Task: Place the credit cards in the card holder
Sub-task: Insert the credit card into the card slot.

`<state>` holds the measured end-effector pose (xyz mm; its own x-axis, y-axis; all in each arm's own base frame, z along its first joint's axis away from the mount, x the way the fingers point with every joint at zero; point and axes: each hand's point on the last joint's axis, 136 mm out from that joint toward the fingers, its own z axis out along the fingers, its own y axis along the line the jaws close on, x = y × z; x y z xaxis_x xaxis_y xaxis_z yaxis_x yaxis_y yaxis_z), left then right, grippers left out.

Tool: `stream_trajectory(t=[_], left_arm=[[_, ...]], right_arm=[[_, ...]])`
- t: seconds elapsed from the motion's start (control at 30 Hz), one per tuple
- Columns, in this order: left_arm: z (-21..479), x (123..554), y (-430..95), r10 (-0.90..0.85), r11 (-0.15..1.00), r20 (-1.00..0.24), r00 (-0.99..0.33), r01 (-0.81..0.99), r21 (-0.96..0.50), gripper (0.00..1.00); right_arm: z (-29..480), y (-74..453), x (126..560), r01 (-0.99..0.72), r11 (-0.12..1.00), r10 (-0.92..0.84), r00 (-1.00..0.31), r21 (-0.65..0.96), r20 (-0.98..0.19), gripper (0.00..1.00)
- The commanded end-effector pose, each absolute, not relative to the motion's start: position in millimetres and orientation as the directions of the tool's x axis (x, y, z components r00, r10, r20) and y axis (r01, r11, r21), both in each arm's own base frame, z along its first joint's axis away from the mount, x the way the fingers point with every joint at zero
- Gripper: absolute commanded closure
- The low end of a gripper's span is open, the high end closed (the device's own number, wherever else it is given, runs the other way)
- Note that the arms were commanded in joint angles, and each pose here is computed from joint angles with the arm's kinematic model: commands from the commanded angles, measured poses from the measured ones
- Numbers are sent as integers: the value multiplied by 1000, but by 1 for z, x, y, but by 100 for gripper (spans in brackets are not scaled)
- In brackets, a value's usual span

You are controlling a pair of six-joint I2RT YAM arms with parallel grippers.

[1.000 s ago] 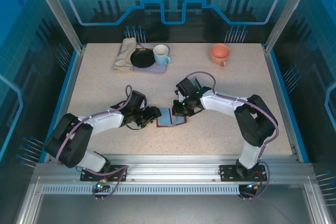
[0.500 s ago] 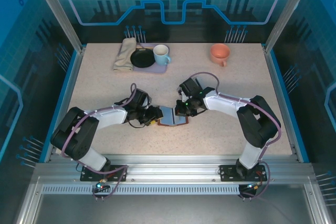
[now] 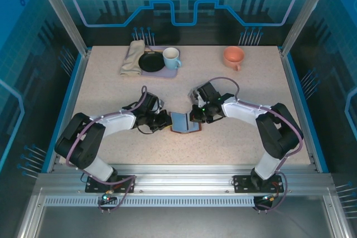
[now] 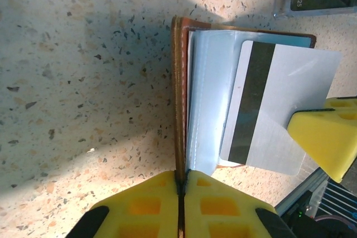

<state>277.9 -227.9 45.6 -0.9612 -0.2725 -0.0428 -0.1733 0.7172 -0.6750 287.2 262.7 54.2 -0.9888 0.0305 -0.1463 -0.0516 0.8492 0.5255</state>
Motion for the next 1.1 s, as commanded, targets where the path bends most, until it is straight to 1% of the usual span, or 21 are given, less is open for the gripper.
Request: stream_trajectory(t=[0.0,0.13,0.2,0.37,0.43,0.53,0.67,0.77,1.0,1.07], left_arm=[[38,272,-225,-238,736,-19,-971,-167,-656,92],[30,268,-223,-235,746,-5,-972,-177,-642,91],[26,266,-223,-226,754,2,-974,-176,-633,90],[18,262,-218,-214,779,9,-977,-176,-602,86],[17,262,-217,-213,784,8,-977,-176,-596,85],[17,262,-218,-207,786,8,-978,-172,-594,84],[15,261,-219,-194,803,4,-981,-162,-574,85],[15,260,-221,-187,807,0,-982,-154,-570,85],[15,258,-223,-185,811,-1,-983,-152,-564,86],[16,259,-222,-189,814,-7,-982,-153,-560,86]], right_arm=[[50,270,288,-43,820,36,-992,571,-125,100],[34,269,285,1,829,58,-995,559,-84,100],[24,264,281,19,853,63,-996,521,-66,100],[15,254,275,38,879,77,-995,476,-63,100],[16,260,274,25,865,61,-997,501,-55,100],[20,277,271,15,811,44,-998,585,-36,100],[27,287,273,18,770,54,-998,638,-37,100],[35,287,277,12,766,67,-996,643,-62,100],[45,283,280,14,762,81,-994,647,-75,100],[48,279,281,8,775,83,-993,632,-89,100]])
